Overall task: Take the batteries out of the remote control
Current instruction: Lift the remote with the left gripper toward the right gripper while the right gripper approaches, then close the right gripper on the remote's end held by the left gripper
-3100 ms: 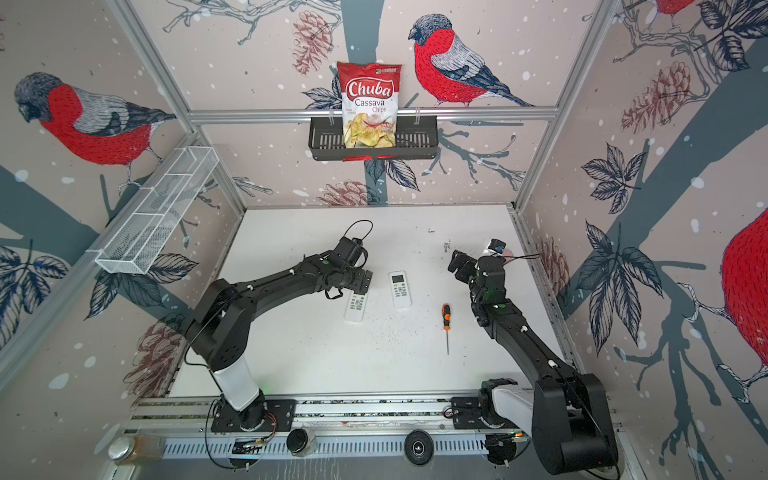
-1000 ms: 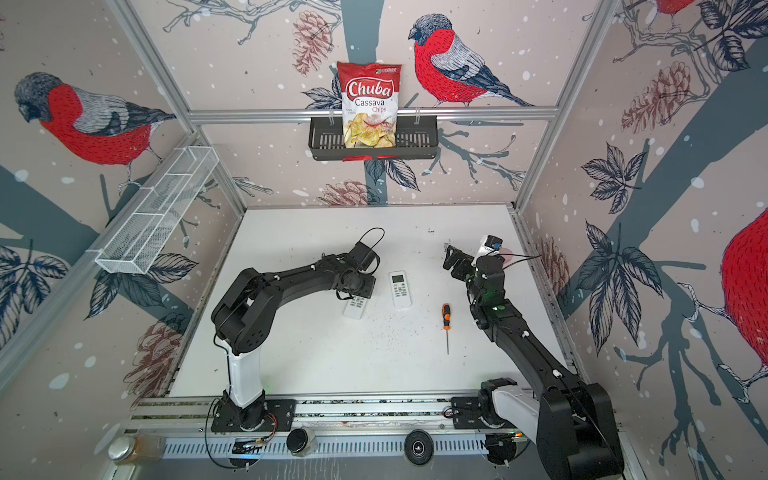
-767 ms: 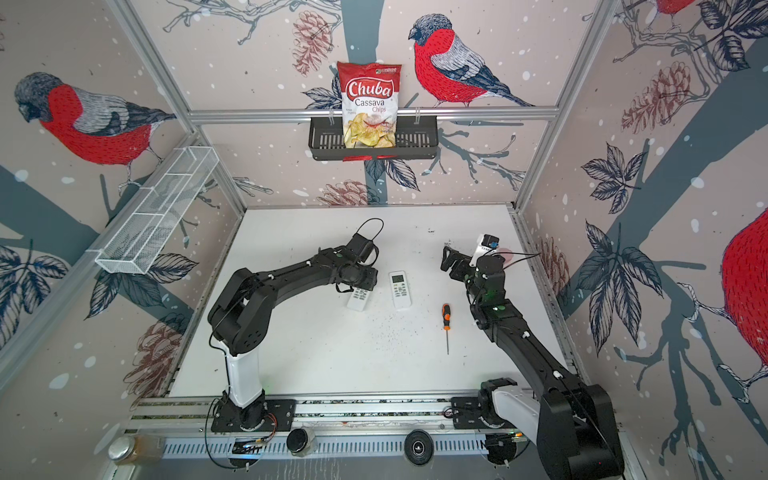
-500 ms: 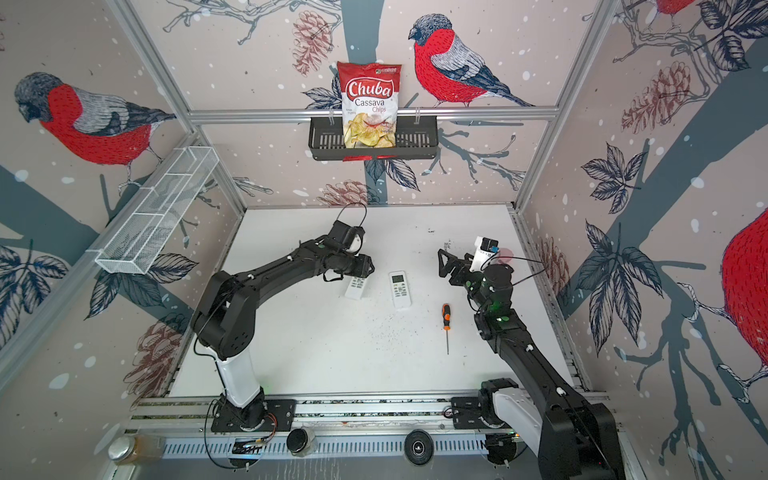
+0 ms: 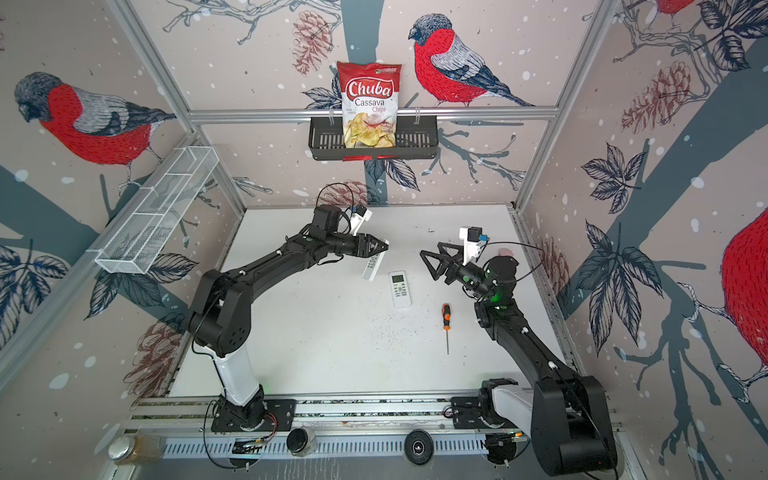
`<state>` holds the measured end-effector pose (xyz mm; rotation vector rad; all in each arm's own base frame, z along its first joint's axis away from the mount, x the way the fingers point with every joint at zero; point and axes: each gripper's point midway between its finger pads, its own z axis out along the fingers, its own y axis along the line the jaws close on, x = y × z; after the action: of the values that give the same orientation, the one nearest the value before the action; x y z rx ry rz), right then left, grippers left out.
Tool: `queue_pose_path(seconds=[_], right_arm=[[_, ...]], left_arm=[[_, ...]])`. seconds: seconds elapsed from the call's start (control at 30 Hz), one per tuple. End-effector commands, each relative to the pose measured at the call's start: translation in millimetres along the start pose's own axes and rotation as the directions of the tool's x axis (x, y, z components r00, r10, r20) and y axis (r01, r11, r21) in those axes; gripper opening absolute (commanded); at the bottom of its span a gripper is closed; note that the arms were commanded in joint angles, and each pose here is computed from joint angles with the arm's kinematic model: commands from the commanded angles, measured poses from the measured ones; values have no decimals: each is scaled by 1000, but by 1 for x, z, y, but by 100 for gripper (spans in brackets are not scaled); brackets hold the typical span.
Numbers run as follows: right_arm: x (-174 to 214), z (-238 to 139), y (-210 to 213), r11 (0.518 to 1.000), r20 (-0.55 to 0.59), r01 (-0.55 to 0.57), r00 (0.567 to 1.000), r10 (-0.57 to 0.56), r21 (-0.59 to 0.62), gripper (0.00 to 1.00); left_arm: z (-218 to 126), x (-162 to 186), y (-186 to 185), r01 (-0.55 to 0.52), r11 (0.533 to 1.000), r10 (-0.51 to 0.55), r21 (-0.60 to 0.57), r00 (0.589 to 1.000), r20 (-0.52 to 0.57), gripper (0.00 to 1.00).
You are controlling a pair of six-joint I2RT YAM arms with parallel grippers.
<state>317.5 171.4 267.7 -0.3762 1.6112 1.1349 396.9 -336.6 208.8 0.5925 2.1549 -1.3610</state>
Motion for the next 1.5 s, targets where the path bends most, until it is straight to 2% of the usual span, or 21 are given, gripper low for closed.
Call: queue_pose_path(seconds=[0.0,0.1,0.3,0.43,0.63,0.87,1.47], right_arm=[[-11,3,27,987,-2,2,1000,-3,-161,96],[-13,7,21,989,-7,-4,1000,3,-145,96],[-12,28,11,984,-68,-47,997,36,-171,94],[-17,46,9,984,-80,-40,996,26,-176,94],[-16,79,2,984,-127,-39,992,16,-173,94],[-11,106,0,967,-176,-72,984,29,-246,93],[-2,139,11,938,-219,-106,975,33,-330,94]], left_arm=[[-1,-25,-33,-91,980,81,178,995,63,23],[-2,-37,-44,-95,955,72,282,993,90,23],[-22,-56,-69,-115,849,37,516,986,160,23],[-36,-69,-70,-118,800,12,588,984,180,24],[-40,-76,-58,-127,832,24,539,981,194,20],[-42,-78,-59,-139,830,43,540,982,186,20],[-31,-91,-42,-128,849,34,513,981,189,19]])
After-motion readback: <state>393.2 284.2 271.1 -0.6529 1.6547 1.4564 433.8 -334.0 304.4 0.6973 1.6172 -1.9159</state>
